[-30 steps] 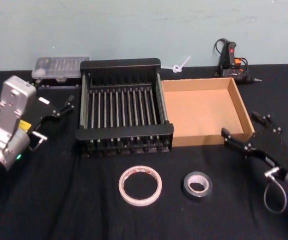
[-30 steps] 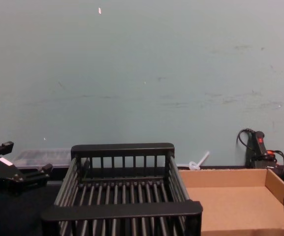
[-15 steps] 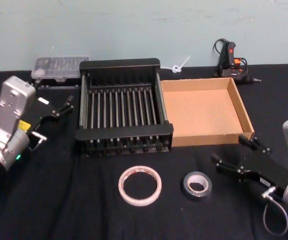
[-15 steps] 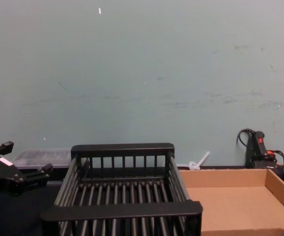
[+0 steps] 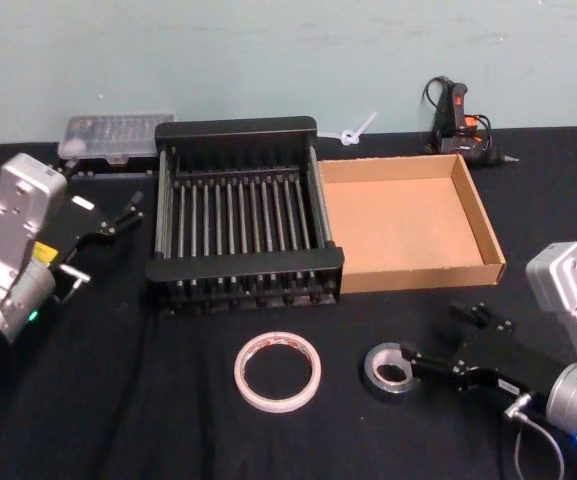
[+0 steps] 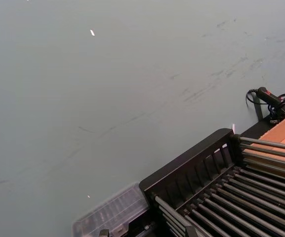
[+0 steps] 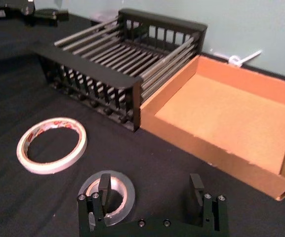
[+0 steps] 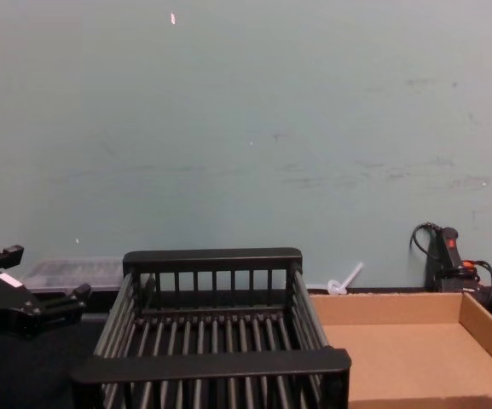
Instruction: Pick up the white tape and place it into the black box , Pick up the silver tape and place it into the brown box.
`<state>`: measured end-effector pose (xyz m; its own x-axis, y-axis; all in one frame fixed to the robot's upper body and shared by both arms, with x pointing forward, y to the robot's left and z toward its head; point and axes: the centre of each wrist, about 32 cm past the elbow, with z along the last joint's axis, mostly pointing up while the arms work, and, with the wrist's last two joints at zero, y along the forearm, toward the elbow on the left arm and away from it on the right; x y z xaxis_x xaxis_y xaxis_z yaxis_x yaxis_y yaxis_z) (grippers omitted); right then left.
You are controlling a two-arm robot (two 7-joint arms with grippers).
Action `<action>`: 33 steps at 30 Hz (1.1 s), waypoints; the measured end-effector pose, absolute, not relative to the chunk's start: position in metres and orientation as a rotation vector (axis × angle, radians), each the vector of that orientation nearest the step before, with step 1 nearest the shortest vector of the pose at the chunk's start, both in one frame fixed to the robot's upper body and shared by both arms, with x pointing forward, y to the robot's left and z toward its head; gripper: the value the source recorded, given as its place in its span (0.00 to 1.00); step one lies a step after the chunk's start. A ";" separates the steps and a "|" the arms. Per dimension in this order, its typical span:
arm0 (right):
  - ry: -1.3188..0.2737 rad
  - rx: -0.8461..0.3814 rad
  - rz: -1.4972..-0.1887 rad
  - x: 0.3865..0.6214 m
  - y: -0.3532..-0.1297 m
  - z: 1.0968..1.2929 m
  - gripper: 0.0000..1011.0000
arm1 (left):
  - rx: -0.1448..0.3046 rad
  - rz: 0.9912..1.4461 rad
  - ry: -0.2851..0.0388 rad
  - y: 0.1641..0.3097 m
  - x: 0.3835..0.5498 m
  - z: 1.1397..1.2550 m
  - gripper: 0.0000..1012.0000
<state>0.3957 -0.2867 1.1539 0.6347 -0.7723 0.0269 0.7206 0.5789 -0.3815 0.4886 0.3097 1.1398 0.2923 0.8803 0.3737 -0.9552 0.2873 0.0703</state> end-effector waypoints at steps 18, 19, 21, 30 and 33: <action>0.176 -0.462 -0.839 0.407 -0.280 1.154 0.99 | 0.304 1.248 -0.285 0.310 0.489 1.140 0.99; 0.176 -0.464 -0.839 0.408 -0.279 1.154 0.99 | 0.304 1.248 -0.285 0.310 0.489 1.140 0.99; 0.174 -0.469 -0.839 0.409 -0.279 1.154 0.99 | 0.305 1.248 -0.285 0.310 0.489 1.140 0.99; 0.174 -0.485 -0.836 0.415 -0.277 1.154 0.99 | 0.304 1.248 -0.285 0.310 0.489 1.140 0.99; 0.177 -0.490 -0.832 0.417 -0.276 1.153 0.99 | 0.304 1.248 -0.285 0.310 0.489 1.140 0.99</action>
